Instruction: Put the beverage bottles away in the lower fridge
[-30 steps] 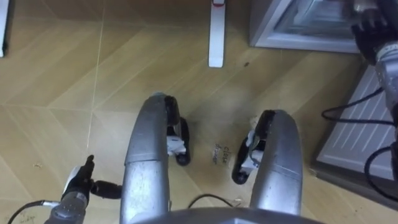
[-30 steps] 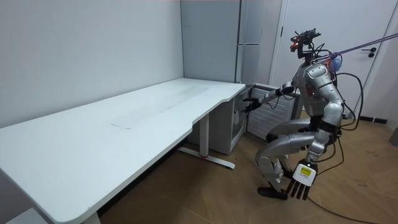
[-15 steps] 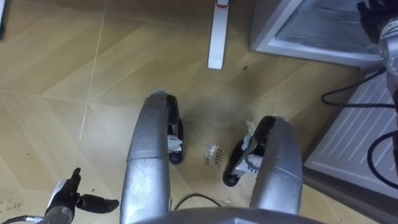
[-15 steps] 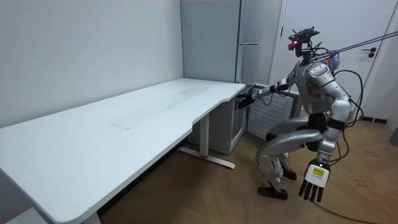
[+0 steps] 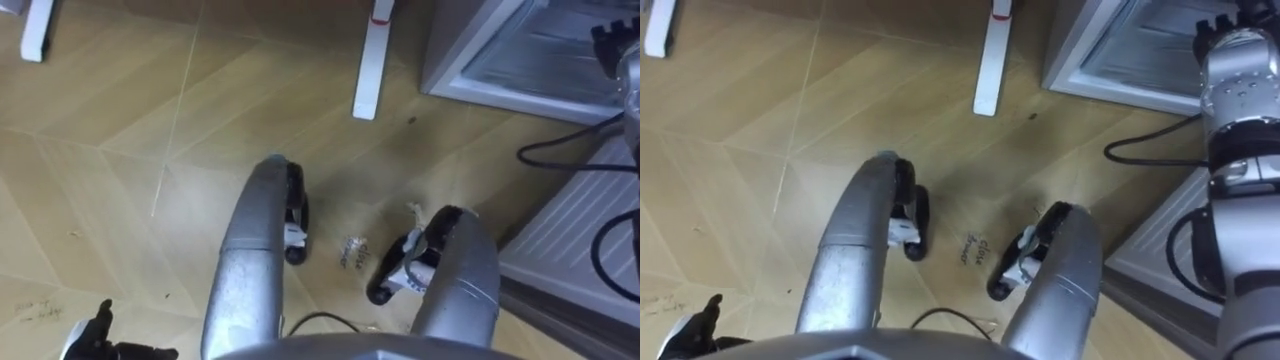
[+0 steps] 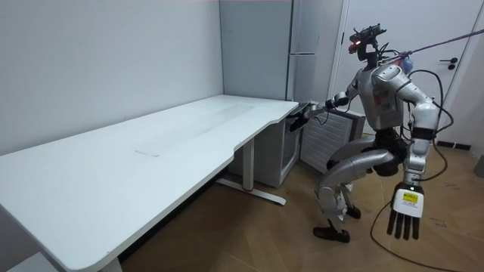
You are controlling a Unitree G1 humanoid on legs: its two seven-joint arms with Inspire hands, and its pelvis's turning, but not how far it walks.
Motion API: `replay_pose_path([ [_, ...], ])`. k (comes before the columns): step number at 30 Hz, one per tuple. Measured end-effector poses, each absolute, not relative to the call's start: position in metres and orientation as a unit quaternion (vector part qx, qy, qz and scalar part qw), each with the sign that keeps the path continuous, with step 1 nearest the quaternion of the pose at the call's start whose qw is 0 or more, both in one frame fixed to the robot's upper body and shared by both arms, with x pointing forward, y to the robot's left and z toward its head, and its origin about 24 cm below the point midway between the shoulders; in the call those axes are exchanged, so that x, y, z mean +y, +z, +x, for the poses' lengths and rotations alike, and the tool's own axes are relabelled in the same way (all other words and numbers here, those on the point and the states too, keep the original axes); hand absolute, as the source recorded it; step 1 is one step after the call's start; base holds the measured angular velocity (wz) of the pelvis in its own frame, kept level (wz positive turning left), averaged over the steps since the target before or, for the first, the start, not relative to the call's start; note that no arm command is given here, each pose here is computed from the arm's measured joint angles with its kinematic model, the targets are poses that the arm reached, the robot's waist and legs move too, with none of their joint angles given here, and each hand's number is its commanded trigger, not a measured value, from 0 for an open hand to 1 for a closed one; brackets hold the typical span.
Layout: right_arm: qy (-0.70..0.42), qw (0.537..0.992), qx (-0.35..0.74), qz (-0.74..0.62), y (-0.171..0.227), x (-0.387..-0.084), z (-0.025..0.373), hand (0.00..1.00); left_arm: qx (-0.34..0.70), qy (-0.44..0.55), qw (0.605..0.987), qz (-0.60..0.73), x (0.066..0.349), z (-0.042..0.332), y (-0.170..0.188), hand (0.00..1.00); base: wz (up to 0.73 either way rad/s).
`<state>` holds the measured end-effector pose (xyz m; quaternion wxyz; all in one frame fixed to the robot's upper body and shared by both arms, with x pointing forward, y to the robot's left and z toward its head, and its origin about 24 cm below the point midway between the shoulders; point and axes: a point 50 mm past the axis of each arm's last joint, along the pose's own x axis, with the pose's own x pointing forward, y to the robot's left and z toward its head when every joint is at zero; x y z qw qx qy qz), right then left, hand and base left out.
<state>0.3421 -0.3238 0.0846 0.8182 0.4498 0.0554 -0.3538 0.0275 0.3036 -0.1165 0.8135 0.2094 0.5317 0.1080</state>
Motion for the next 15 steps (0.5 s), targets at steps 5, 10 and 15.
replay_pose_path([
  [5, -0.360, 0.819, 0.065, 0.442, 0.080, -0.324, 0.340, 0.00, 0.532, 0.108, 0.813, 0.211, 0.304, 0.025, -0.117, 0.00, 0.16],
  [10, -0.367, 0.818, 0.082, 0.434, 0.061, -0.332, 0.329, 0.00, 0.529, 0.106, 0.815, 0.210, 0.303, 0.027, -0.117, 0.00, 0.18],
  [15, -0.363, 0.823, 0.110, 0.423, 0.027, -0.347, 0.303, 0.00, 0.530, 0.108, 0.816, 0.202, 0.303, 0.028, -0.117, 0.00, 0.25],
])
